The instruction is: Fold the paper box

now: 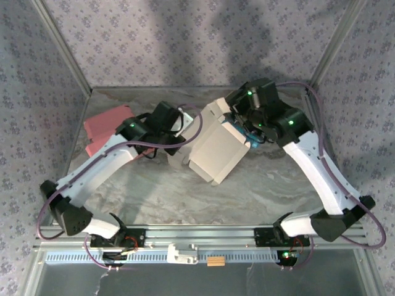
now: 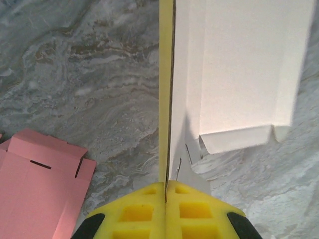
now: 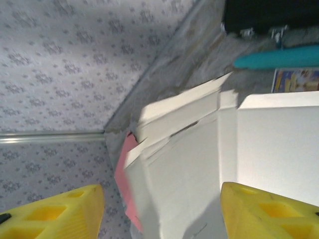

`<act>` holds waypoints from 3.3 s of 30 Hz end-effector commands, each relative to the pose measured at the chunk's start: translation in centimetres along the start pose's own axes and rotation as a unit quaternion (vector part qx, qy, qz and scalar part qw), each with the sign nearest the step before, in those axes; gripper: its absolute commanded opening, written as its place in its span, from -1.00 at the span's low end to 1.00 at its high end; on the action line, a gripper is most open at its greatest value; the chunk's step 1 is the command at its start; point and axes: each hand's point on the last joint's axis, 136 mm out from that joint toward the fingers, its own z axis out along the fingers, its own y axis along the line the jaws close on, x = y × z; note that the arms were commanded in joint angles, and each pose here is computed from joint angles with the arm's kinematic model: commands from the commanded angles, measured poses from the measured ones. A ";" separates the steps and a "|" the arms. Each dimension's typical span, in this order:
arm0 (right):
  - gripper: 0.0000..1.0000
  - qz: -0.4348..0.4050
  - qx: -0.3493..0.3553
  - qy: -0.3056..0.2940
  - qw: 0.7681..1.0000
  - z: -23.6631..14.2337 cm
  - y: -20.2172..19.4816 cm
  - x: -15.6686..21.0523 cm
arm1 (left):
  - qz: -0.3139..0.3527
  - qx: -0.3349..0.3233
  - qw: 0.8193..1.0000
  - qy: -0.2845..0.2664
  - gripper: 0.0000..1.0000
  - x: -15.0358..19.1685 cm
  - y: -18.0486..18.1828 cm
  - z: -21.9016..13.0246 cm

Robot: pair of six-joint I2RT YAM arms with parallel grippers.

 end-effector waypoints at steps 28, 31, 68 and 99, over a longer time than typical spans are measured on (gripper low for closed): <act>-0.50 0.057 0.097 0.147 0.983 9.7 -0.7 7.5 | 0.068 -0.024 0.997 -0.025 -1.00 -2.8 0.3 1.5; -0.57 0.060 0.104 0.150 0.981 10.0 -1.1 7.6 | 0.071 -0.023 0.997 -0.025 -1.00 -2.8 0.2 1.6; -1.00 0.281 0.120 0.127 0.944 9.5 -5.3 1.9 | -0.221 -0.028 0.968 -0.113 0.61 1.6 4.1 5.1; 0.20 0.180 0.055 0.093 0.978 7.9 -3.2 1.8 | -0.220 0.019 0.973 -0.073 -1.00 1.4 2.5 4.8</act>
